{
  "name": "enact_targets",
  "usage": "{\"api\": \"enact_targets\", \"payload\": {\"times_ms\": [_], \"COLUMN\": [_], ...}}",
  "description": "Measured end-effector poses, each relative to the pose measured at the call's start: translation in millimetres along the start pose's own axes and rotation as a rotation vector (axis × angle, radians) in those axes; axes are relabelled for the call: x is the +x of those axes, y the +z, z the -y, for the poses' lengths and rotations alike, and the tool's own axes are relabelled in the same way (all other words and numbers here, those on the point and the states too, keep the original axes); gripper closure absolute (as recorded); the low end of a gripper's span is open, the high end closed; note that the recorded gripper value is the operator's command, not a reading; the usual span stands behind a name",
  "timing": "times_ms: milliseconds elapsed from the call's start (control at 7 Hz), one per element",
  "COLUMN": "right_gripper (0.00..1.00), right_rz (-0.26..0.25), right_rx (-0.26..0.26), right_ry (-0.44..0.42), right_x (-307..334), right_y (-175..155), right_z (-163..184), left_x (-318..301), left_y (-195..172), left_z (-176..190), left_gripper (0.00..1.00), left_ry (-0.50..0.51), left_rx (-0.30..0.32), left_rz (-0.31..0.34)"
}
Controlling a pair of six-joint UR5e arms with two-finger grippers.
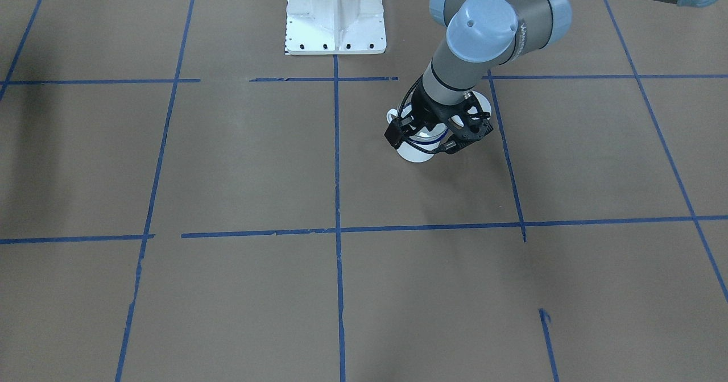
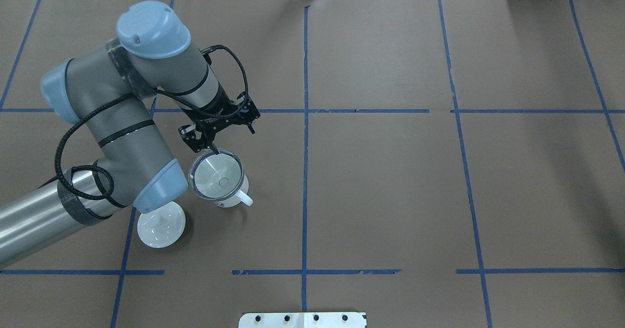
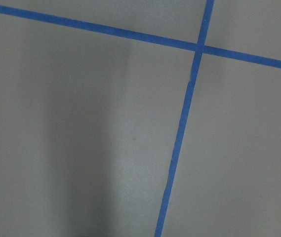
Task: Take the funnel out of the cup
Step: 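Move the left gripper over the mug and close on the glass funnel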
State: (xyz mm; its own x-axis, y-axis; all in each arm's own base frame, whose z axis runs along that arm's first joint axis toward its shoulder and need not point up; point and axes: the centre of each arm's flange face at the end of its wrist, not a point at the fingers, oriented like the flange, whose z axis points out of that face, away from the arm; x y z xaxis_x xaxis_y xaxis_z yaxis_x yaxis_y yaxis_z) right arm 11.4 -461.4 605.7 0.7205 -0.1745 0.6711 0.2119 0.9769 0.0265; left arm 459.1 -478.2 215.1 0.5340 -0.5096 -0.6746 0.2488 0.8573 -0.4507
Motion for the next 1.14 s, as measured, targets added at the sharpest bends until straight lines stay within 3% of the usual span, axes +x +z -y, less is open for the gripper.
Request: {"api": "enact_targets", "payload": {"times_ms": [143,571,714,1143], "right_gripper": [0.00,0.00,0.00,0.00], "right_rz": [0.000,0.000,0.000,0.000], "right_rx": [0.000,0.000,0.000,0.000], "right_ry": [0.000,0.000,0.000,0.000], "right_x": [0,0,0,0], "right_y": [0,0,0,0], "right_z": [0,0,0,0], "left_x": [-1,-3,-3,-2], "left_y": [11,20,21,15], "left_z": [-10,-19,-19,-23], "left_gripper": [0.19,0.84,1.00,1.00], "left_ry": [-0.020,-0.055,-0.057,-0.056], "left_rx": [-0.011,-0.019,-0.019,-0.018], "left_rz": [0.014,0.034,0.036,0.035]}}
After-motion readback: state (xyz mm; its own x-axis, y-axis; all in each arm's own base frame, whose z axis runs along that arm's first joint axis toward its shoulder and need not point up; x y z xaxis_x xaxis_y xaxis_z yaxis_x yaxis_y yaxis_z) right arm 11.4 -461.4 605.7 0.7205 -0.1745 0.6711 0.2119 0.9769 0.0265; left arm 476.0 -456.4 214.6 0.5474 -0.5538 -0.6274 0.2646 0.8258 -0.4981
